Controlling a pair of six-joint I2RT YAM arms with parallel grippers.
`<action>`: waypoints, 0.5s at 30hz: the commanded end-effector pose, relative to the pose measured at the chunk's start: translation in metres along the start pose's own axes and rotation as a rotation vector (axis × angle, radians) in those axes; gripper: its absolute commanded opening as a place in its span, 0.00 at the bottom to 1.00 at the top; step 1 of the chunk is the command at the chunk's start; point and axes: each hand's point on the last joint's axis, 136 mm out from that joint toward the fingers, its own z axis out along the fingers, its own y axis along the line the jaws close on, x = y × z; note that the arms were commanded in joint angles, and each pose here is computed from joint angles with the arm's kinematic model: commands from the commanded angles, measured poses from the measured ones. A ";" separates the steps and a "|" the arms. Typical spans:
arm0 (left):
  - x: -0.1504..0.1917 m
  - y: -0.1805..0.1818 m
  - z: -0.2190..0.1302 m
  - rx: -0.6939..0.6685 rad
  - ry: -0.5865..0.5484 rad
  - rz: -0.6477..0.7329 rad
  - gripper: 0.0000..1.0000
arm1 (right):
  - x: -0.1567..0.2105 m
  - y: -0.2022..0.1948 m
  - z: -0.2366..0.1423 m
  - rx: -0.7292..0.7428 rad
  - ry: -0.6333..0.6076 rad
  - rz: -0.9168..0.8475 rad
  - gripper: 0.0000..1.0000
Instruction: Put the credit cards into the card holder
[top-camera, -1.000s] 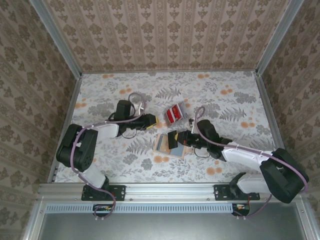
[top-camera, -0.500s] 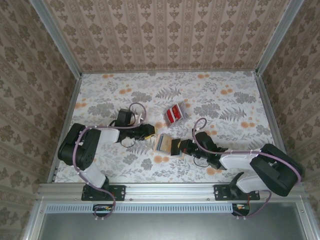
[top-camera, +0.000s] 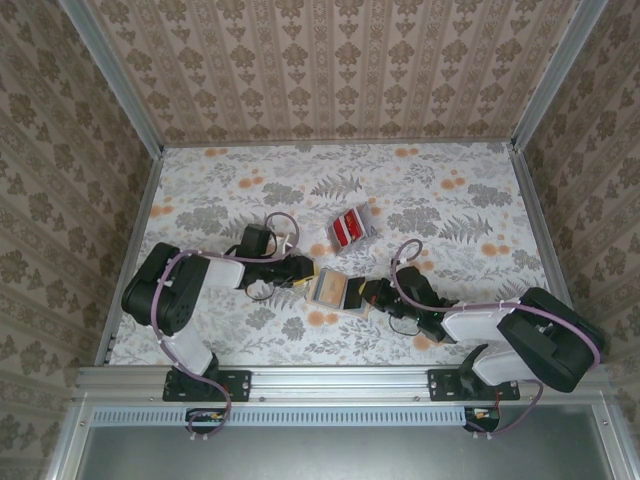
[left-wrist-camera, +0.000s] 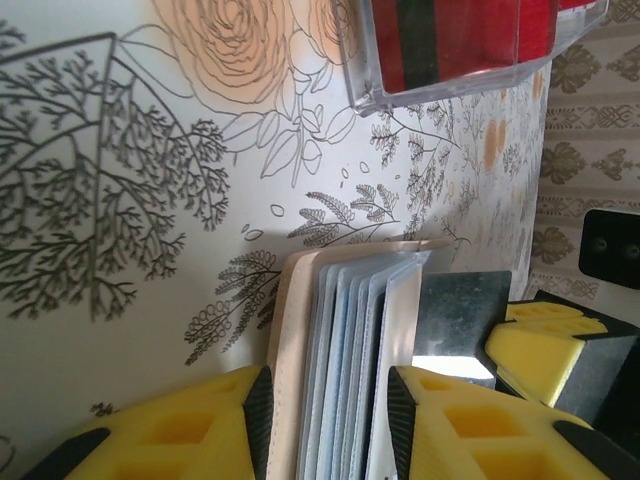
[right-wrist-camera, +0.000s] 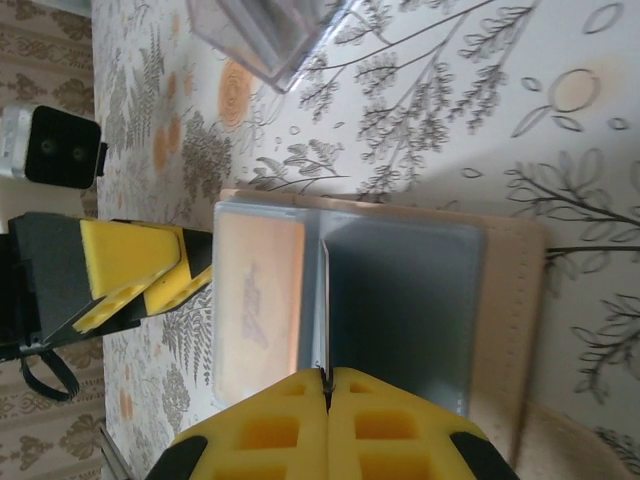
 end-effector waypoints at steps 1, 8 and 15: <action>0.008 0.004 0.008 -0.011 0.020 -0.001 0.38 | -0.002 0.004 0.001 -0.036 0.003 0.039 0.00; 0.013 0.005 0.015 -0.011 0.037 -0.005 0.37 | 0.001 0.011 0.009 -0.095 0.030 0.064 0.00; 0.017 0.011 0.013 -0.026 0.037 -0.016 0.37 | -0.004 0.011 -0.008 -0.090 -0.005 0.049 0.00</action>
